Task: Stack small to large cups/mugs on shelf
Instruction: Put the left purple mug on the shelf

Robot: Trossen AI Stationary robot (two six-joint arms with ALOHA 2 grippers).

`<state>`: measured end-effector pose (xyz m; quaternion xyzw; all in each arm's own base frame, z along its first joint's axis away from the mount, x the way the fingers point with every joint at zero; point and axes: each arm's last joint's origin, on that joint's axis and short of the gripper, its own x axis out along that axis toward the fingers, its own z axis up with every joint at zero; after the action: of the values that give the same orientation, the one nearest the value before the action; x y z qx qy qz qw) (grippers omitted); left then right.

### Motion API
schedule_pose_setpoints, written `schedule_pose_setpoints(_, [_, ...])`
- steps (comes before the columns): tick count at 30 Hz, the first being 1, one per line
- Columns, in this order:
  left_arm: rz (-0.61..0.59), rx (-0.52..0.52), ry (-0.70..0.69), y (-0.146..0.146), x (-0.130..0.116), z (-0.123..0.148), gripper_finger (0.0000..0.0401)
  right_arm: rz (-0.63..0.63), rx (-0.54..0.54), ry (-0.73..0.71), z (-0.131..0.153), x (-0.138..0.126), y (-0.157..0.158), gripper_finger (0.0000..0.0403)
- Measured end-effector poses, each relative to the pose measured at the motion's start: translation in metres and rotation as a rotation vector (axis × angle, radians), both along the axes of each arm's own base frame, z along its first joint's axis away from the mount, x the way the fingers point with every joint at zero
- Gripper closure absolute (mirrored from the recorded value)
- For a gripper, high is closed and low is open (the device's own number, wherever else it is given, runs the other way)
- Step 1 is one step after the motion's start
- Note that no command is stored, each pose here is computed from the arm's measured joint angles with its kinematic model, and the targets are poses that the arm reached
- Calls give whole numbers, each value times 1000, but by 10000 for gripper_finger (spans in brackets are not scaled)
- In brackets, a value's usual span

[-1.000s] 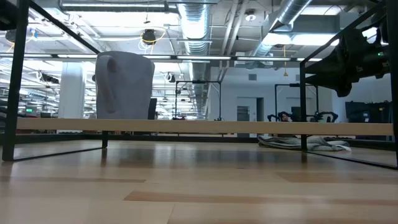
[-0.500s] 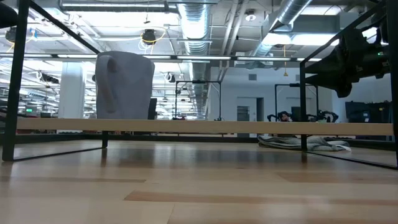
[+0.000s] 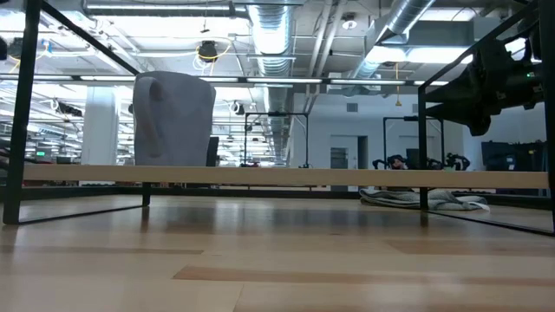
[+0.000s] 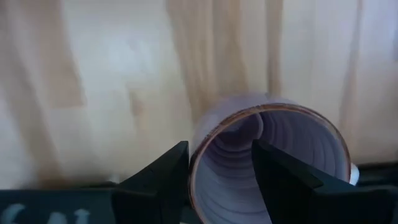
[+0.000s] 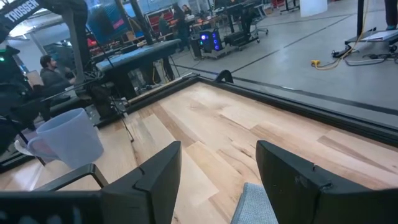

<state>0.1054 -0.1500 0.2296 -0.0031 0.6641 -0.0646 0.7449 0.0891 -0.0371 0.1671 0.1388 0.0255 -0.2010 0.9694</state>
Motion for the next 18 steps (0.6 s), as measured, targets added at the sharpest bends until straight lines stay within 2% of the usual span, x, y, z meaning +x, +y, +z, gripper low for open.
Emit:
schedule_pose_setpoints(5, [-3, -26, -8, 1, -1, 1, 234, -1, 9, -4, 0, 0, 0, 172])
schedule_pose_setpoints(18, [-5, -6, -9, 3, -2, -3, 234, -3, 26, -10, 0, 0, 0, 172])
